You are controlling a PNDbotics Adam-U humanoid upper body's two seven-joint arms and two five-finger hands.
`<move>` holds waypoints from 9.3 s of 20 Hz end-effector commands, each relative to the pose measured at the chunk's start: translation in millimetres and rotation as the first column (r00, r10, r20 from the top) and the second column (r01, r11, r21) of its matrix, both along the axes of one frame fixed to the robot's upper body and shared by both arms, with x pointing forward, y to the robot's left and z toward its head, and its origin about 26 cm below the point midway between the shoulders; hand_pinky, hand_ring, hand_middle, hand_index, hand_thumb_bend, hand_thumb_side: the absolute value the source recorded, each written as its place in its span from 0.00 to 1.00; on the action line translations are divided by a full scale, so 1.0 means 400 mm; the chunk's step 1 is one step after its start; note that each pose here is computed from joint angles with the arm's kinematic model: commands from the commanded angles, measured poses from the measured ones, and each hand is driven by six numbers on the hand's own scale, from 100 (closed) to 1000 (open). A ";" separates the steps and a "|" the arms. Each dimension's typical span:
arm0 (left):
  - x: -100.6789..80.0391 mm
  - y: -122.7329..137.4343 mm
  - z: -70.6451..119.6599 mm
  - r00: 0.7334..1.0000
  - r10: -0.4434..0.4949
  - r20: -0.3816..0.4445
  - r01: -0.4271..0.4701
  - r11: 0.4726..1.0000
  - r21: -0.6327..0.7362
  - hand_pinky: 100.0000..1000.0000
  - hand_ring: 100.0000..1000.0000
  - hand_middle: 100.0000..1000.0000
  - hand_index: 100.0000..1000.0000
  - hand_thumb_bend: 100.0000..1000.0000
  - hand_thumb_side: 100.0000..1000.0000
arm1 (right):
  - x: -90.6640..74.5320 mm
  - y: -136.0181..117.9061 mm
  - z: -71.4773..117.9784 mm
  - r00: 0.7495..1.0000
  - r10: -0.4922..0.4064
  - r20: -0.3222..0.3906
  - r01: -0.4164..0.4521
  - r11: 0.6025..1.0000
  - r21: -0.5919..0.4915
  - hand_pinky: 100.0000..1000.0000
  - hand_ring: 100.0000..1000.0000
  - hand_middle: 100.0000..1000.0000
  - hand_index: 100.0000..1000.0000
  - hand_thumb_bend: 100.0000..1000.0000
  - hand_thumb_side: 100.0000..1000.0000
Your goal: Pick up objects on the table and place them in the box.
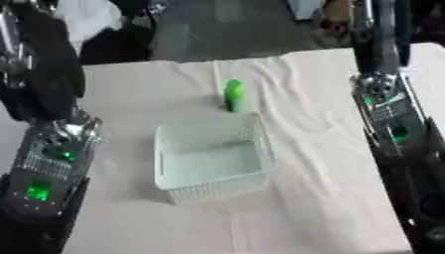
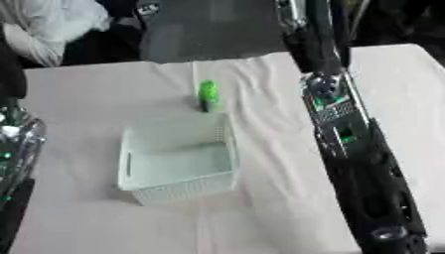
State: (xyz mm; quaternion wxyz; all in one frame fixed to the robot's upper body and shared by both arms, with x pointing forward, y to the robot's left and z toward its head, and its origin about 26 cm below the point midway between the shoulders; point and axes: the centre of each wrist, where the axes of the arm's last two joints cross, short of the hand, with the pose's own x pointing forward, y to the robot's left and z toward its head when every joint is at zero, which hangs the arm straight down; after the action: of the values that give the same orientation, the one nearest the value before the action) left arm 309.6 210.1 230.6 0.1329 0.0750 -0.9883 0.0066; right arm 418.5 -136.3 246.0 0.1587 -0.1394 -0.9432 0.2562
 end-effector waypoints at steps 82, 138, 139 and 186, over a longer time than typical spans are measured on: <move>-0.005 -0.036 0.044 0.995 -0.087 0.056 0.087 0.996 -0.009 0.63 0.77 0.89 0.90 0.24 1.00 | 0.236 0.045 -0.136 0.878 -0.477 0.038 0.376 0.638 -0.672 0.73 0.71 0.80 0.87 0.58 1.00; -0.003 -0.037 0.067 0.991 -0.103 0.084 0.102 0.995 0.015 0.62 0.76 0.89 0.90 0.26 1.00 | 0.267 -0.054 -0.091 0.776 -0.630 0.003 0.510 0.625 -0.591 0.91 0.83 0.85 0.90 0.53 1.00; -0.003 -0.037 0.067 0.991 -0.104 0.084 0.103 0.995 0.015 0.62 0.76 0.90 0.90 0.26 1.00 | 0.266 -0.054 -0.098 0.776 -0.631 -0.006 0.502 0.623 -0.600 0.91 0.83 0.85 0.91 0.52 1.00; -0.004 -0.052 0.081 0.985 -0.137 0.101 0.136 0.990 0.020 0.62 0.76 0.90 0.89 0.26 1.00 | 0.263 -0.082 -0.163 0.774 -0.505 -0.382 0.396 0.857 -0.331 0.71 0.69 0.73 0.93 0.58 1.00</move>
State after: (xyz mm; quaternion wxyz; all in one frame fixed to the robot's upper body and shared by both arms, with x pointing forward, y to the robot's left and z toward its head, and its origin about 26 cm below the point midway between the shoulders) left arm 310.8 188.2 255.5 0.0963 0.0102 -0.9953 -0.0004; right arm 521.4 -161.1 167.8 0.4226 -0.3092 -0.7760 0.3516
